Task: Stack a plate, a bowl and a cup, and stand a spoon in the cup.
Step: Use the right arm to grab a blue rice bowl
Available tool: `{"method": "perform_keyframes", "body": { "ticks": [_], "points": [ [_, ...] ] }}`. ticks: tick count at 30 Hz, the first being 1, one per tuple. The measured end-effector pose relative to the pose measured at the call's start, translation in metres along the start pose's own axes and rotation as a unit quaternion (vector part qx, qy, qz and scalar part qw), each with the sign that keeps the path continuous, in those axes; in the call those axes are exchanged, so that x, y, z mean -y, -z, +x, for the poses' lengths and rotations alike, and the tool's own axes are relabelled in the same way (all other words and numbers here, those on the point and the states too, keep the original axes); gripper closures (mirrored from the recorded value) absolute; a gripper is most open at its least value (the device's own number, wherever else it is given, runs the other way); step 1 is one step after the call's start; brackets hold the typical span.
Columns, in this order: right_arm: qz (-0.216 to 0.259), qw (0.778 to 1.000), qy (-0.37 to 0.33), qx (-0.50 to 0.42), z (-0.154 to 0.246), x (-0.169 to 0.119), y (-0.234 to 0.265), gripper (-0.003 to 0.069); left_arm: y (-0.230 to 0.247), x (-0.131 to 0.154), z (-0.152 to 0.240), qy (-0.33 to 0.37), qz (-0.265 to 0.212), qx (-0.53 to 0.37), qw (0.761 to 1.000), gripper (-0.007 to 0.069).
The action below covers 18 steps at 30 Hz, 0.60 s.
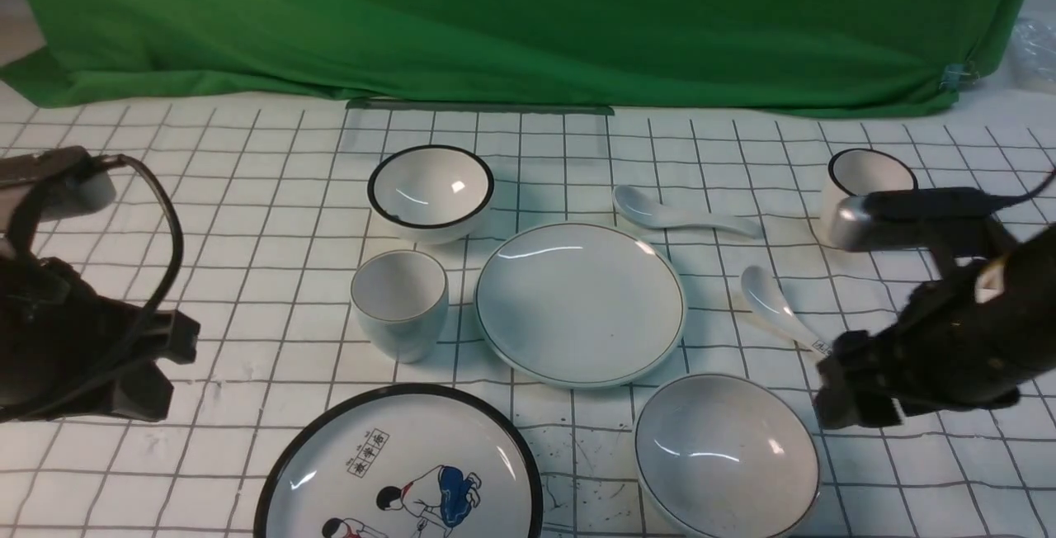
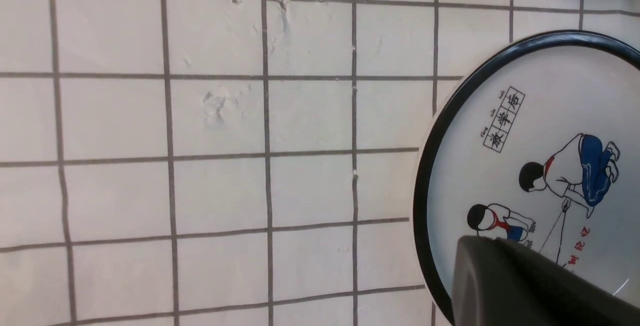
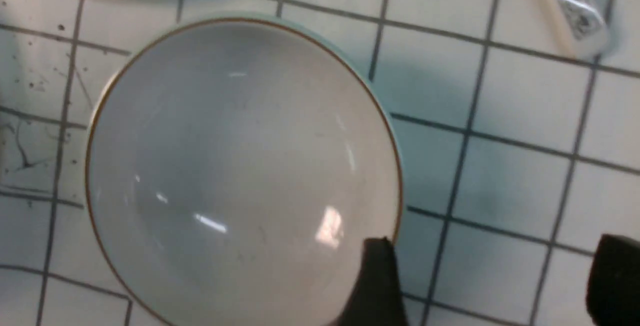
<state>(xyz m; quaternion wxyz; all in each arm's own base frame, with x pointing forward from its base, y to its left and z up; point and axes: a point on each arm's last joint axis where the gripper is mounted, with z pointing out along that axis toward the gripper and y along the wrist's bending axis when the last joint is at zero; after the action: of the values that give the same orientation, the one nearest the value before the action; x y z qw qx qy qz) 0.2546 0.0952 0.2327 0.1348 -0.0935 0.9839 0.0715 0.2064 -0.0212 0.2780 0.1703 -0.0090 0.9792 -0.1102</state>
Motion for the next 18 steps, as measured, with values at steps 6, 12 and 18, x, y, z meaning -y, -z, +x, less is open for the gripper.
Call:
{"method": "perform_keyframes", "body": {
  "ticks": [6,12,18],
  "points": [
    [0.004,0.998,0.002,-0.065,-0.017,-0.006,-0.056,0.013,0.0,-0.001,0.0,-0.005,-0.006,-0.001,1.0,0.0622],
    [-0.016,0.995,0.022,-0.092,-0.016,-0.012,-0.073,0.0498,0.0,-0.002,-0.002,-0.006,-0.009,0.009,1.0,0.0622],
    [-0.031,0.997,0.03,-0.065,-0.033,-0.017,-0.048,0.0578,0.001,-0.002,-0.003,-0.008,-0.01,0.014,1.0,0.0622]
  ]
}}
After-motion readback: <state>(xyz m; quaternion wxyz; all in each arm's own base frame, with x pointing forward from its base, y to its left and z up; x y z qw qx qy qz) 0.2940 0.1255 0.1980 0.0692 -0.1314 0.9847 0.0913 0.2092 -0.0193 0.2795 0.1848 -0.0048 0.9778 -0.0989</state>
